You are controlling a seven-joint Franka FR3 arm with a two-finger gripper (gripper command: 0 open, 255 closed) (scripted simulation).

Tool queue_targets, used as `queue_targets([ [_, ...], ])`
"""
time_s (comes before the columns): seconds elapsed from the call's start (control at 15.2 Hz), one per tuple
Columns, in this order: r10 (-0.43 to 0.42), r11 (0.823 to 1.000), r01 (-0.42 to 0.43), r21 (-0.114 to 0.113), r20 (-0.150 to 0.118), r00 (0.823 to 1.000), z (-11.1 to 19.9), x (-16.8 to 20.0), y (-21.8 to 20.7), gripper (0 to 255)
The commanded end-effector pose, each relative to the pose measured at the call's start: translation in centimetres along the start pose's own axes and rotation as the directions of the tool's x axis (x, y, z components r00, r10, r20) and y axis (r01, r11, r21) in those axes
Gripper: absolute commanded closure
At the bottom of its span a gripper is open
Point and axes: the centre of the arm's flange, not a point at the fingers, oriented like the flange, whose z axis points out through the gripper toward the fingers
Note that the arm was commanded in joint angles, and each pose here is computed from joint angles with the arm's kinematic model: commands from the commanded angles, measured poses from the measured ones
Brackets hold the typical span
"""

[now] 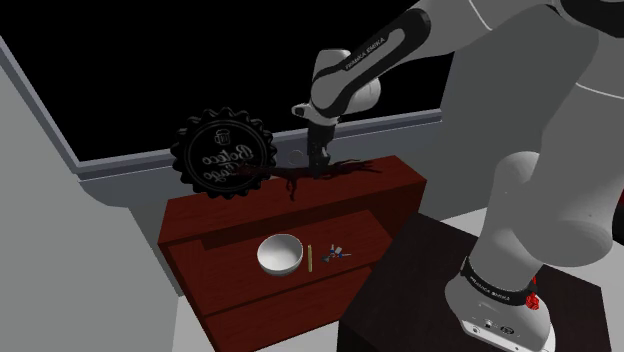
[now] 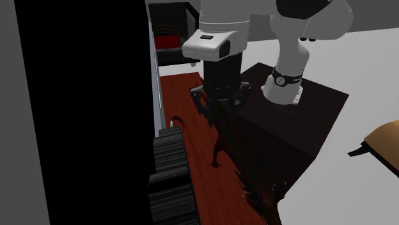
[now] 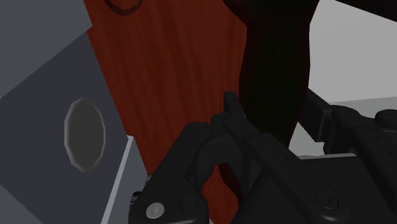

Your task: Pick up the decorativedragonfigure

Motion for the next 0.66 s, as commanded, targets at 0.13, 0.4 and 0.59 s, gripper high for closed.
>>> queue_targets([
  [0.13, 0.0, 1.0, 0.0, -0.001, 0.0, 1.0, -2.0, 0.4, 0.1, 255],
  [0.4, 0.0, 1.0, 0.0, -0.001, 0.0, 1.0, -4.1, 0.7, 0.1, 255],
  [0.59, 0.0, 1.0, 0.0, -0.001, 0.0, 1.0, -4.7, 0.8, 0.1, 255],
])
